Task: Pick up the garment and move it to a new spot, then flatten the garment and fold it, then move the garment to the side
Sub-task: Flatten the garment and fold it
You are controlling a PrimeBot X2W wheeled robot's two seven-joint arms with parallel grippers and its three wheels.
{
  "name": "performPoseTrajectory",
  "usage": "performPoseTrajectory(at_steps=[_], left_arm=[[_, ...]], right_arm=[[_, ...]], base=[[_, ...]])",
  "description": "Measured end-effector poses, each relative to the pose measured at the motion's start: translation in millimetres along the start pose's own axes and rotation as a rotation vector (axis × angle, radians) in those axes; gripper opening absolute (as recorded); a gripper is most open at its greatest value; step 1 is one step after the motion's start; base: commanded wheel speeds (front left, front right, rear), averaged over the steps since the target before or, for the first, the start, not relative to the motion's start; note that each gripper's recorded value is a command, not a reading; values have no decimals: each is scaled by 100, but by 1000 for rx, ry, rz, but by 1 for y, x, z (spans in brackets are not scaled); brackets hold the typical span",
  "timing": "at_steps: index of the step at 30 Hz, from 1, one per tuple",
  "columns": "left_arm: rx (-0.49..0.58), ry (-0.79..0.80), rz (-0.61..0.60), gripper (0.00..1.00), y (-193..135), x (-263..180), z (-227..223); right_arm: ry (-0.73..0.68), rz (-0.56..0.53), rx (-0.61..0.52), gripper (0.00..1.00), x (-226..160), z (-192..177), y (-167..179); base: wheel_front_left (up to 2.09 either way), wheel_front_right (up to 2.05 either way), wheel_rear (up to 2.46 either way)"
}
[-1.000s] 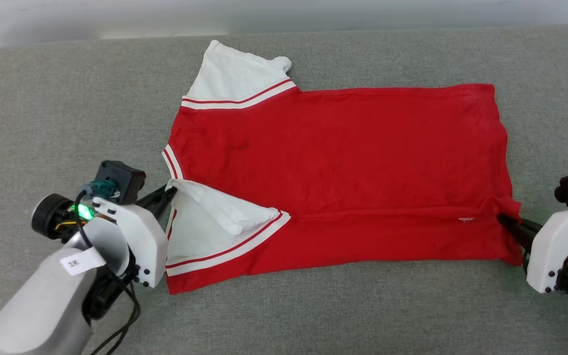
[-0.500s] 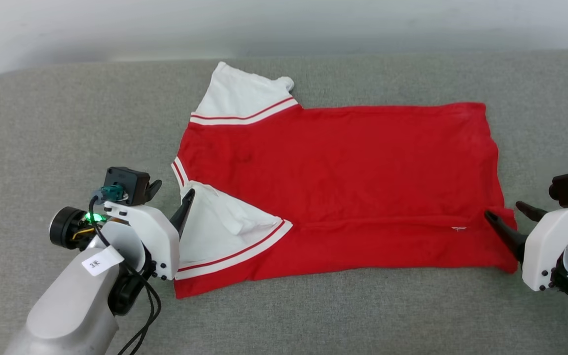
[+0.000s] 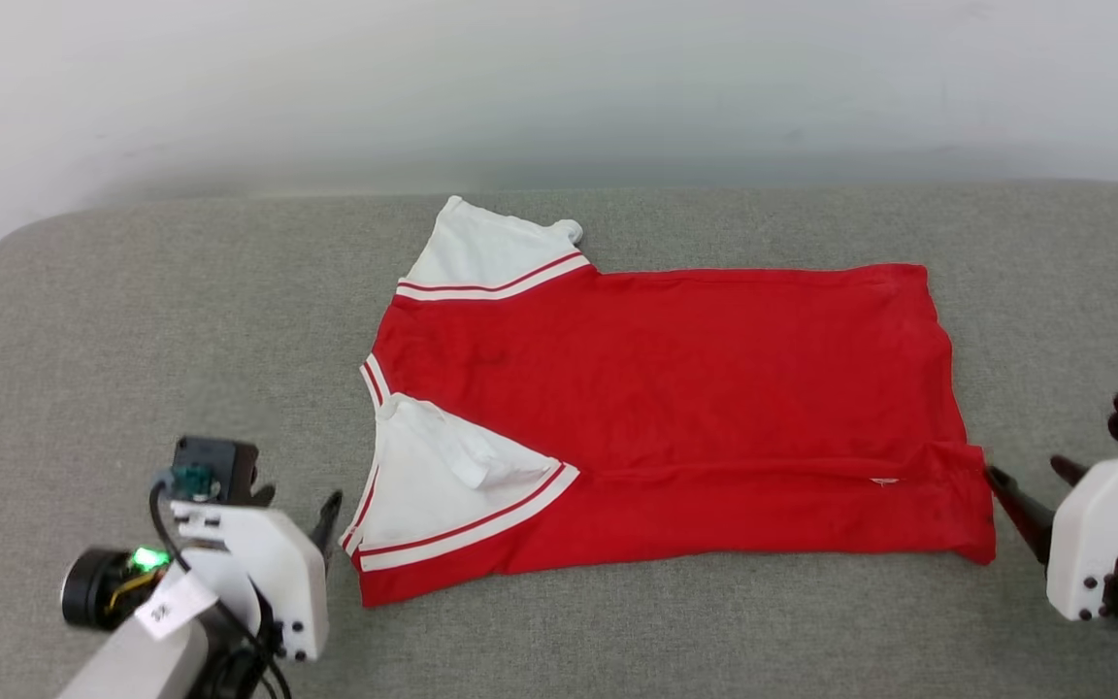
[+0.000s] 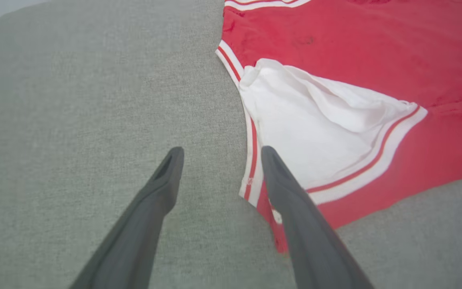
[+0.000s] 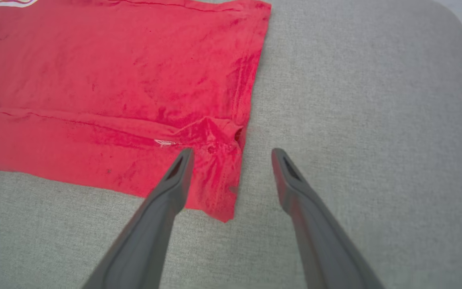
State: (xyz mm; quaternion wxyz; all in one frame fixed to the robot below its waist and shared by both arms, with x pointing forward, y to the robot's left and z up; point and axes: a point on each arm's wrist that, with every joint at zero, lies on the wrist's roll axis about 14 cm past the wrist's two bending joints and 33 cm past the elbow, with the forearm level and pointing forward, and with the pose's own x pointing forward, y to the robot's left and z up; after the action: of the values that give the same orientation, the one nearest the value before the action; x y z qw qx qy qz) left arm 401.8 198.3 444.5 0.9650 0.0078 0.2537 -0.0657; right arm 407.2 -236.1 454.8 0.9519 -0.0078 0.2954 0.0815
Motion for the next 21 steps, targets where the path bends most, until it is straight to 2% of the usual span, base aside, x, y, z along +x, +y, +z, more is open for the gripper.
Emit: performPoseTrajectory(at_steps=[9, 21], left_arm=[[-108, 129, -13, 100, -20, -30, -33], [-144, 260, -17, 100, -30, -12, -64]], right_arm=[[95, -54, 104, 100, -21, -23, 8], [148, -78, 152, 100, -24, -32, 15]], base=[[0, 0, 0], [0, 0, 0]])
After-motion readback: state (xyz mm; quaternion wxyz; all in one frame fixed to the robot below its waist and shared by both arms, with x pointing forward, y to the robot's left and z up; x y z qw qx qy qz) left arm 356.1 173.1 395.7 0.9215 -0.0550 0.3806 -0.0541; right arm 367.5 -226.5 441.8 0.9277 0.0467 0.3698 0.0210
